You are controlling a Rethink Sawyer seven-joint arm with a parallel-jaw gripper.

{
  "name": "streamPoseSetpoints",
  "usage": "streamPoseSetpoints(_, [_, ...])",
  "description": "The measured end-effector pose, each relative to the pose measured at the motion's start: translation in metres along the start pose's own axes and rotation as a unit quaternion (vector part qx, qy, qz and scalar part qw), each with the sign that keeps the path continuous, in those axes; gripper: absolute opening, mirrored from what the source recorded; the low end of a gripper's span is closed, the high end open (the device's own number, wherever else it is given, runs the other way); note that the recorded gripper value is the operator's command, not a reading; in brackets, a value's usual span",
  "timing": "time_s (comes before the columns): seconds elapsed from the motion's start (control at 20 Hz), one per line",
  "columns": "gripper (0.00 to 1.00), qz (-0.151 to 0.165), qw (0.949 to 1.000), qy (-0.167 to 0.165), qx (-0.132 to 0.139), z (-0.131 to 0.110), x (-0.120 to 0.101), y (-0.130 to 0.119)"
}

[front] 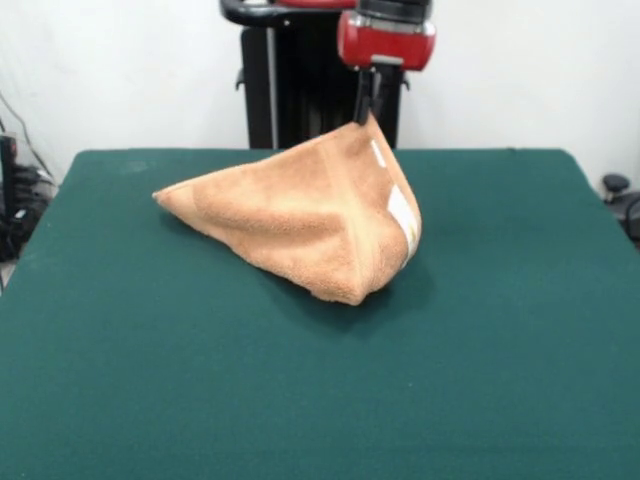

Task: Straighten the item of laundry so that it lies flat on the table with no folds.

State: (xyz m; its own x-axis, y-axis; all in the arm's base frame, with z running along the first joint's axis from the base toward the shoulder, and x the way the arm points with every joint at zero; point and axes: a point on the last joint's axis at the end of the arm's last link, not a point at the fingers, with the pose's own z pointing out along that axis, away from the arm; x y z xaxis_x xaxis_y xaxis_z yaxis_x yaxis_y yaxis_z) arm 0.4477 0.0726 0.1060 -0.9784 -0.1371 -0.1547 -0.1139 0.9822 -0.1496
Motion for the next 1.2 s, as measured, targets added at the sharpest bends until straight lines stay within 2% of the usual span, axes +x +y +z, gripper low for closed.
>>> streamPoseSetpoints(0.55, [0.0, 0.03, 0.9994, 0.02, -0.002, -0.049, -0.011, -0.024])
streamPoseSetpoints(1.2, [0.0, 0.051, 0.998, 0.034, -0.011, -0.101, -0.011, -0.027])
